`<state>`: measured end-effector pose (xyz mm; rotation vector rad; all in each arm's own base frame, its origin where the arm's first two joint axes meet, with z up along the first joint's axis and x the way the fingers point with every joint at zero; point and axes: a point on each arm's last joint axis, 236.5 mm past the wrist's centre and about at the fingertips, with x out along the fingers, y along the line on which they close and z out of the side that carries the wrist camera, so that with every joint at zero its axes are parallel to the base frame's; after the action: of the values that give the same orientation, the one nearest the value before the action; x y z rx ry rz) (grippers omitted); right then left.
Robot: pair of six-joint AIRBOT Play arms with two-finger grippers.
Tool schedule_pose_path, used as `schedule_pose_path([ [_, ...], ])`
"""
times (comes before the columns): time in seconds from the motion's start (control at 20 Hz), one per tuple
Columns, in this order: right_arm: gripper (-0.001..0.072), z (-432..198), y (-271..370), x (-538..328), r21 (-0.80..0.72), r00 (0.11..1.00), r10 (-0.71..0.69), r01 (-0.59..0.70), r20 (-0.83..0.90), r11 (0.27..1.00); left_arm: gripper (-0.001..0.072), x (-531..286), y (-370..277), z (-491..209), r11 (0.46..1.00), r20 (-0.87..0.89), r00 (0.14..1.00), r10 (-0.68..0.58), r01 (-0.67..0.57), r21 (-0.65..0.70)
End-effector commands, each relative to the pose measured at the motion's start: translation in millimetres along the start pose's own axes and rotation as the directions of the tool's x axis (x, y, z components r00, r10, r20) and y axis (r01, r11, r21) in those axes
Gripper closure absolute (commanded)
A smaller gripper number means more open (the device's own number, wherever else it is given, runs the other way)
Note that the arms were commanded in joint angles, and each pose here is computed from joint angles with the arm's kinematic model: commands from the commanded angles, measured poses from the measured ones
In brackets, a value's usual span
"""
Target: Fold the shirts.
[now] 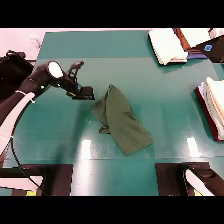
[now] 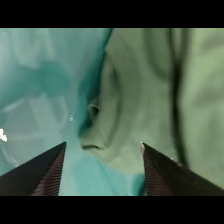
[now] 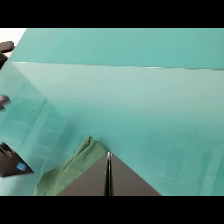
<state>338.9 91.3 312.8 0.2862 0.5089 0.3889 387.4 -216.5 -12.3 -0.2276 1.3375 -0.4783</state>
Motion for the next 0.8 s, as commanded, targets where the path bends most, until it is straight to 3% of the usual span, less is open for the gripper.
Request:
schedule_pose_path([
  [0.0, 0.0688, -1, 0, 0, 0.001, 1.000, 0.000, 0.000, -0.004, 1.000, 0.0161, 39, -8, -18, 0.996, -0.031, 0.996, -0.079, 0.078, -0.044],
  [0.15, 0.0688, -8, 0, 1, 0.002, 0.999, 0.003, -0.003, -0.034, 1.000, 0.0163, 52, -19, -14, 0.997, -0.006, 0.997, -0.079, 0.079, -0.020],
  [0.2, 0.0688, -15, -1, 1, 0.000, 0.998, -0.001, 0.001, -0.064, 1.000, 0.0244, 52, -19, -12, 0.997, 0.001, 0.997, -0.078, 0.078, -0.018],
  [0.25, 0.0688, -24, -3, 3, 0.002, 0.994, -0.002, 0.002, -0.106, 1.000, 0.0509, 51, -17, -11, 0.997, 0.002, 0.997, -0.075, 0.075, -0.019],
  [0.3, 0.0688, -39, -4, 6, 0.010, 0.985, 0.004, -0.002, -0.172, 1.000, 0.0681, 47, -14, -8, 0.997, 0.004, 0.997, -0.073, 0.073, -0.022],
  [0.6, 0.0686, -192, -53, 43, 0.154, 0.812, 0.017, 0.090, -0.583, 0.984, 0.0683, 1, 12, 20, 0.998, 0.015, 0.998, -0.054, 0.055, -0.008],
  [0.65, 0.0643, -228, -64, 47, 0.171, 0.765, 0.018, 0.121, -0.644, 0.978, 0.0683, -4, 15, 23, 0.999, 0.015, 0.999, -0.046, 0.046, -0.003],
  [0.7, 0.0393, -266, -72, 51, 0.208, 0.715, 0.037, 0.153, -0.698, 0.966, 0.0683, -6, 16, 24, 0.999, 0.016, 0.999, -0.042, 0.042, 0.000],
  [0.75, 0.0249, -301, -75, 53, 0.251, 0.661, 0.071, 0.181, -0.747, 0.951, 0.0683, -5, 16, 25, 0.999, 0.021, 0.999, -0.039, 0.039, 0.002],
])
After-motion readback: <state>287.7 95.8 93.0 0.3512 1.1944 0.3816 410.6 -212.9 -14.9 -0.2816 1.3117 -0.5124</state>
